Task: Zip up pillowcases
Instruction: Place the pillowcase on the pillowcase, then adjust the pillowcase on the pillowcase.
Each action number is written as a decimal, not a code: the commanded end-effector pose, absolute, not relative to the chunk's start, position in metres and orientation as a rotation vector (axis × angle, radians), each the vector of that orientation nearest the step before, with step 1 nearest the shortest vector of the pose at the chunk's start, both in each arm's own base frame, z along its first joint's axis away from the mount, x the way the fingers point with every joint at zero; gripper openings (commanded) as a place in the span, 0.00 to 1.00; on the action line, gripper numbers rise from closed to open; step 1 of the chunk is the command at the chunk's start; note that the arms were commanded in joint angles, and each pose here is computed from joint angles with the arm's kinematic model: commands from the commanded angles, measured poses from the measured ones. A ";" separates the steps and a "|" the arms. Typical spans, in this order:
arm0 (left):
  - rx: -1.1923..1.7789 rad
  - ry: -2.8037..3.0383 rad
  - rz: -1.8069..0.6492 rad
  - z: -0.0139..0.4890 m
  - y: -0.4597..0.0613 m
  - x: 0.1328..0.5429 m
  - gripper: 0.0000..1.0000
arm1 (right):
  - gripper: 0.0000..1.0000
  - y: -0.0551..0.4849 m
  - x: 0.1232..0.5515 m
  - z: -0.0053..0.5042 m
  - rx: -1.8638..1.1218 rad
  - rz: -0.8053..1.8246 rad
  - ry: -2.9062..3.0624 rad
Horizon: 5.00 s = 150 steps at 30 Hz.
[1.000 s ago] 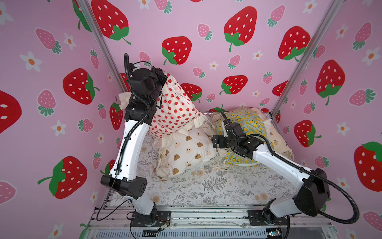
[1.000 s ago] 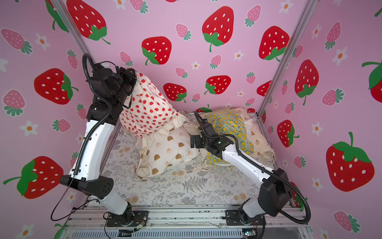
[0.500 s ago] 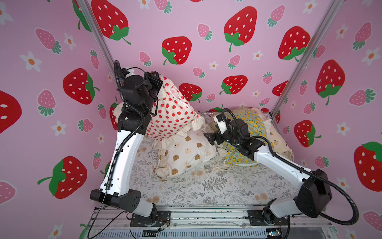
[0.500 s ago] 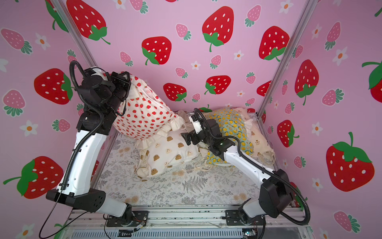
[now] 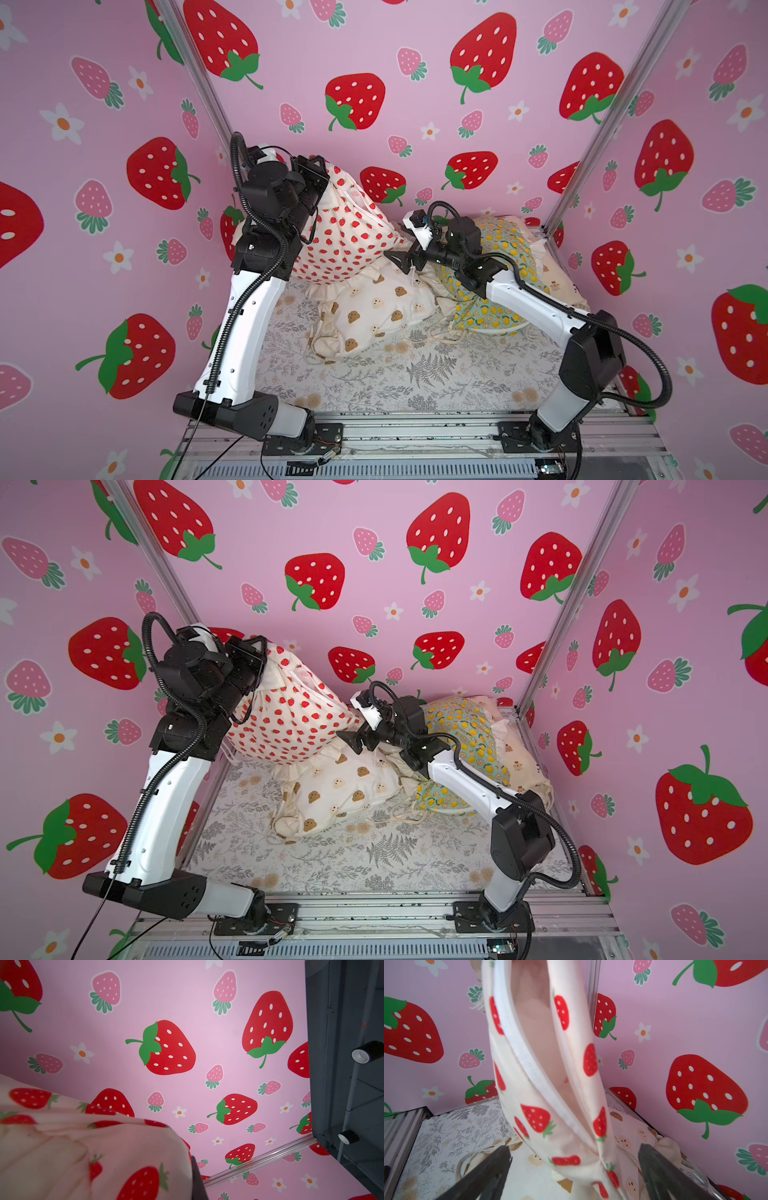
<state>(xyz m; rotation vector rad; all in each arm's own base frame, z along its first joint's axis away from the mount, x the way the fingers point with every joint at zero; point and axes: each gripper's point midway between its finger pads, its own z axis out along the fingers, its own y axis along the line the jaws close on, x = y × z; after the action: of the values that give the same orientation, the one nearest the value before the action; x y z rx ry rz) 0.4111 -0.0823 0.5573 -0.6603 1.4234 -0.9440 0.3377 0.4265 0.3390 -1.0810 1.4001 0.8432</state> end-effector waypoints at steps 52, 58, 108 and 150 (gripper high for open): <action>-0.439 1.747 -1.214 0.368 -0.159 0.374 0.00 | 0.08 0.325 0.403 0.293 -0.841 0.201 1.591; -0.693 1.918 -1.275 0.299 -0.165 0.343 0.00 | 0.33 0.295 0.361 0.258 -0.847 0.260 1.746; -0.809 2.259 -0.873 0.142 -0.108 0.242 0.64 | 0.79 0.289 0.279 0.186 -0.407 0.479 2.453; -0.577 2.205 -0.738 0.181 -0.085 0.249 0.85 | 0.65 0.300 0.219 0.162 -0.295 0.496 2.509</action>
<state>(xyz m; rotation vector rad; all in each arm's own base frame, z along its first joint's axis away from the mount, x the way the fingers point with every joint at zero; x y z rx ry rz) 0.2401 -0.0918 0.1775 -0.6108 2.1851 -0.8046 0.2142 0.3222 0.1590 -0.4030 2.4992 0.5323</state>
